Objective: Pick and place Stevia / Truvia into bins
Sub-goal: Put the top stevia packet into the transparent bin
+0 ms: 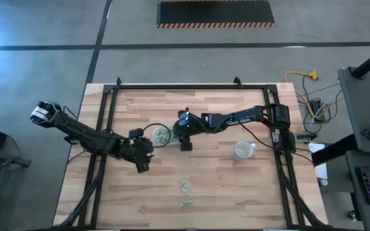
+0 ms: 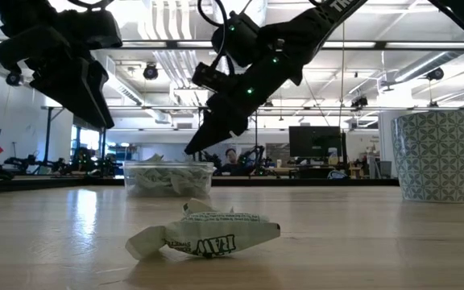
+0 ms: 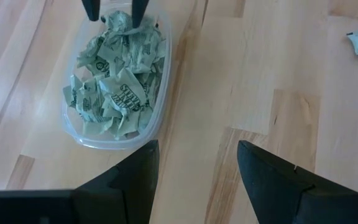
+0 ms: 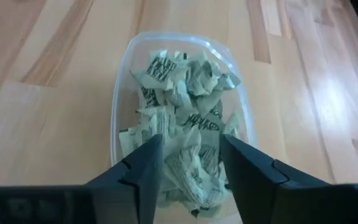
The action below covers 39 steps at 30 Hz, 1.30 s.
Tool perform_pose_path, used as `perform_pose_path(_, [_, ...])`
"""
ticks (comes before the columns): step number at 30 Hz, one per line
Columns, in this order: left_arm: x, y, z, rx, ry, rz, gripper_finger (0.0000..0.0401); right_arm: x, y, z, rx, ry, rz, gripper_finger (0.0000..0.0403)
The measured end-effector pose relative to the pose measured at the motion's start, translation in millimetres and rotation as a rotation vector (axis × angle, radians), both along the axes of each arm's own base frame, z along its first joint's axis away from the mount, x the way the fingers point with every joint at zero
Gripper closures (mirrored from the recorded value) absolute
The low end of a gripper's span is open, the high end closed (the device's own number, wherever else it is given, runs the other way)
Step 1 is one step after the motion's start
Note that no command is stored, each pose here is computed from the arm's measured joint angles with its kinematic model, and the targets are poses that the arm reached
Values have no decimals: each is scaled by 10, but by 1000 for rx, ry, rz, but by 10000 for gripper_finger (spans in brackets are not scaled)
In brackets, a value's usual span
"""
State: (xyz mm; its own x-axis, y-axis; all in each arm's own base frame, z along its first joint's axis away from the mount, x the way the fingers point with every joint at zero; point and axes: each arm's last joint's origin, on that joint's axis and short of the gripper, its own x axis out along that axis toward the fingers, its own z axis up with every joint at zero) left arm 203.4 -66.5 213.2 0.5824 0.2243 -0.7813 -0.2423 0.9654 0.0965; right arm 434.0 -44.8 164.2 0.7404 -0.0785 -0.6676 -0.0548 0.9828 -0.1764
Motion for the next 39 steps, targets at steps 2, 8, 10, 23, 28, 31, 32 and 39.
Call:
perform_pose_path(2, [0,0,0,0,0,0,201,-10,1,-4,7,19,-6,237])
perform_pose_path(8, [40,-28,19,-12,-52,-24,201,-116,52,192,13,59,-33,225])
perform_pose_path(10, [72,-66,22,-14,-95,-84,201,-199,112,285,15,89,-21,227])
perform_pose_path(23, [423,-290,-140,60,-276,-378,201,-719,656,715,61,93,69,238])
perform_pose_path(28, [633,-418,-323,44,-351,-540,201,-929,857,573,108,146,71,241])
perform_pose_path(31, [742,-480,-429,43,-351,-599,201,-1044,946,455,139,167,63,241])
perform_pose_path(32, [777,-498,-456,35,-353,-614,201,-1086,972,412,149,176,60,241])
perform_pose_path(39, [1015,-629,-661,-36,-300,-659,201,-1313,1105,169,206,184,47,247])
